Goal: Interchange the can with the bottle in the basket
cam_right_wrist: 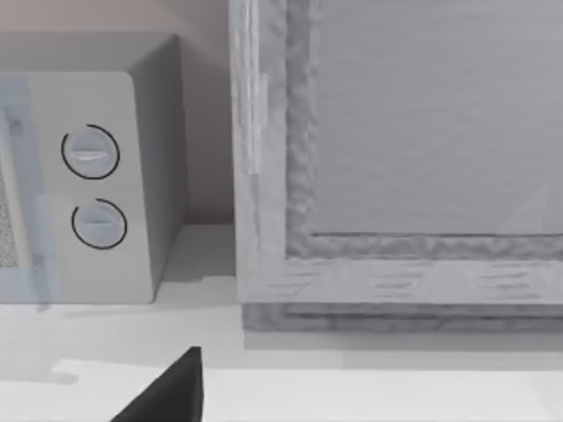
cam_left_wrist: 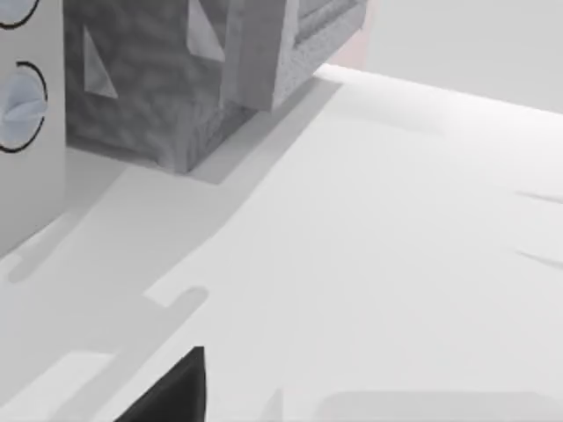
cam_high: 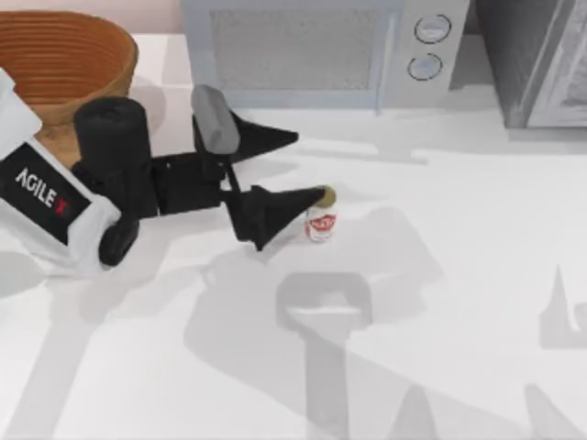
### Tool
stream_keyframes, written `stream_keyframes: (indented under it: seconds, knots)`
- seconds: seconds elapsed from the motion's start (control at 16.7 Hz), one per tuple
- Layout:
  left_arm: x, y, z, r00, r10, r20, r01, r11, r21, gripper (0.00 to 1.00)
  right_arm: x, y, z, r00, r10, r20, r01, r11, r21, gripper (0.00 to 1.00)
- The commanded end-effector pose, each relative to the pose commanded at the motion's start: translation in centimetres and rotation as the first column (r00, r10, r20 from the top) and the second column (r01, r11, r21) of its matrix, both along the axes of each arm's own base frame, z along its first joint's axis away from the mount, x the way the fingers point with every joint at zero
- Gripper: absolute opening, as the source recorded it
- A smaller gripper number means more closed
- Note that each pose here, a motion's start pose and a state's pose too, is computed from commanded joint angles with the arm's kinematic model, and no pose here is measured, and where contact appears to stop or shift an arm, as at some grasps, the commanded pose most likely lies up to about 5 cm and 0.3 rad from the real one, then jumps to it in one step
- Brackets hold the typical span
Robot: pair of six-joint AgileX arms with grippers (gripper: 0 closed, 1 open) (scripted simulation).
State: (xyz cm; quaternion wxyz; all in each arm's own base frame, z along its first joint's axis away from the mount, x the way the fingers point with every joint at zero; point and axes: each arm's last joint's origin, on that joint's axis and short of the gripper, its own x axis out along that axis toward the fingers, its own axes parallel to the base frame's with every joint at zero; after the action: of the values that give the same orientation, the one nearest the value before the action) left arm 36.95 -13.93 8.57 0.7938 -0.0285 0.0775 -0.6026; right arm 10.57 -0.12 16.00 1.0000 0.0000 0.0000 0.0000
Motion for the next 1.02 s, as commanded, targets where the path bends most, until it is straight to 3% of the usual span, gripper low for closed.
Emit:
stream_keyframes:
  seconds: [0.24,0.48,0.78,1.02]
  knots:
    - [-5.3,2.8,7.0,0.973,0.233,0.002,-0.232,0.971,0.052,1.00,0.0,0.0,0.0,1.000,0.000,0.000,0.000,1.000,0.000,1.00]
    - [-12.8,6.4,11.5,0.880,0.472,0.059,-0.475,0.876,0.075,1.00,0.0,0.0,0.0,1.000,0.000,0.000,0.000,1.000,0.000,1.00]
    - [-21.1,10.4,11.5,0.673,0.728,0.132,-0.738,0.673,0.050,1.00,0.0,0.0,0.0,1.000,0.000,0.000,0.000,1.000,0.000,1.00]
    - [-24.7,12.3,9.4,0.475,0.865,0.160,-0.877,0.481,0.003,1.00,0.0,0.0,0.0,1.000,0.000,0.000,0.000,1.000,0.000,1.00]
